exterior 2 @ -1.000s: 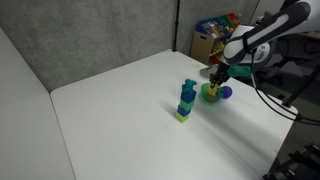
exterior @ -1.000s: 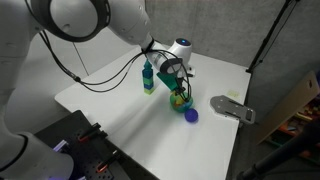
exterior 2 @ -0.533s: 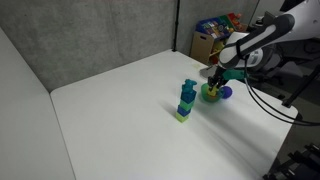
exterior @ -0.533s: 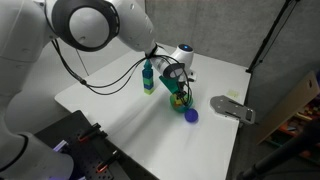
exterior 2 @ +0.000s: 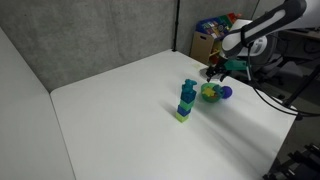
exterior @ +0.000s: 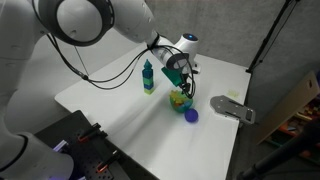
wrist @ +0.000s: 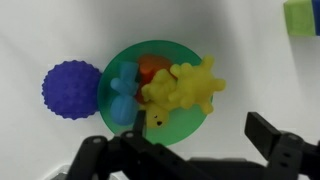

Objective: Place the green bowl upright then put the yellow toy in the bowl

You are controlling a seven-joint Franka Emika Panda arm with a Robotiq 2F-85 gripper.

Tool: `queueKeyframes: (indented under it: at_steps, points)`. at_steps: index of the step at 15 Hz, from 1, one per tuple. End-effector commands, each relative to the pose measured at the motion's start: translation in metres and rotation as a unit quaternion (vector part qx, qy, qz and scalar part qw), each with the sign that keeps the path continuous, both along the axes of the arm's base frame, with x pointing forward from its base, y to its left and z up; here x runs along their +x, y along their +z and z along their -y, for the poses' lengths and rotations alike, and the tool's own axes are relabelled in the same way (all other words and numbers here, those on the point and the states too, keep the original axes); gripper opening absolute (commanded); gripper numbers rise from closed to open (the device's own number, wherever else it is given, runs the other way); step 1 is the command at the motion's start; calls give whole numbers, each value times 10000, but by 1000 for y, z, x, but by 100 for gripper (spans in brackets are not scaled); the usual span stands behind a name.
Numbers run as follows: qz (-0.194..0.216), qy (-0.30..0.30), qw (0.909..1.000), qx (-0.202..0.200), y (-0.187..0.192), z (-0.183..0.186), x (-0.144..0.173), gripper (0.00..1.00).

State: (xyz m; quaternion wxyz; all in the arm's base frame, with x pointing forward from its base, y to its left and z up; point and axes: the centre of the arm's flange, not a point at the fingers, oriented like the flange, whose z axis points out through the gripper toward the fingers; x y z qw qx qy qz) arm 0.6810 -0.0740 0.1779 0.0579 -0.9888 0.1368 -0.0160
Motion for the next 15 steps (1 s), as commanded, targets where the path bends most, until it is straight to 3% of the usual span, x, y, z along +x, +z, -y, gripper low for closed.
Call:
queueKeyframes:
  at_steps: [1,7,15]
  points:
    - [13,58,9995,299,43,1,-10,100]
    - [-112,635,9945,820,111,-12,-43,100]
    - [-321,1097,9930,310,189,-44,-107,100]
